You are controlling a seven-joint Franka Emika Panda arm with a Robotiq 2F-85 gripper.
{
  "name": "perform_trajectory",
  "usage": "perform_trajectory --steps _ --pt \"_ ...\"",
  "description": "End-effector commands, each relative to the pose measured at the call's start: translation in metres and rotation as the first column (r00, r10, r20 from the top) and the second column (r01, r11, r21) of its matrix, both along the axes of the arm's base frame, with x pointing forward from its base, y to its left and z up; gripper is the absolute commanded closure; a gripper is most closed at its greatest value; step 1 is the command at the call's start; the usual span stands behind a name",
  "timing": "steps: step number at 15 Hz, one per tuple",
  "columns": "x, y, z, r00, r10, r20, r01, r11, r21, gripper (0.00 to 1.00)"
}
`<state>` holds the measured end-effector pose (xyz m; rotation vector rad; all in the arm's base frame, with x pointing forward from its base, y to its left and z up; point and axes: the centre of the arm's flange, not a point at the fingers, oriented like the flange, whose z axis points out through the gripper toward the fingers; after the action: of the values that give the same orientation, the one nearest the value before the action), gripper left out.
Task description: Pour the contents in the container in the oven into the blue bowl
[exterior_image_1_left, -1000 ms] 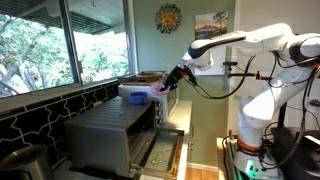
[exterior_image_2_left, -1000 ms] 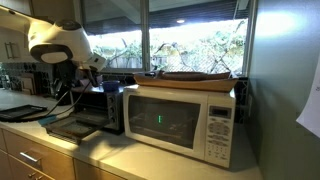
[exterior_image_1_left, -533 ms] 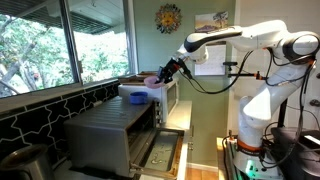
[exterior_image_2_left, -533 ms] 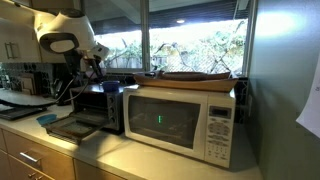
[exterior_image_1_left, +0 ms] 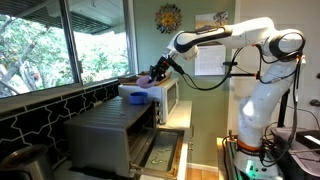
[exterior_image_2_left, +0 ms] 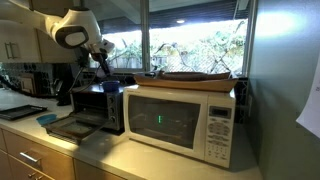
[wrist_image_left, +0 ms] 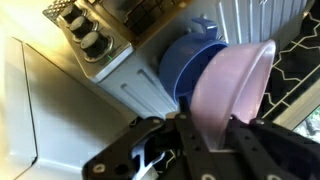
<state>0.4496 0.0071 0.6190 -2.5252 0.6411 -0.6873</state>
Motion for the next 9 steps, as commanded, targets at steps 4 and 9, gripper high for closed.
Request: perform_trajectory --steps 4,9 --pt "0.030 0.008 0.007 0.996 -0.078 -0.039 0.074 0.992 -0.102 0.95" --pt "0.039 0.006 0.006 0.991 -0.128 -0.033 0.119 0.974 -0.194 0.95"
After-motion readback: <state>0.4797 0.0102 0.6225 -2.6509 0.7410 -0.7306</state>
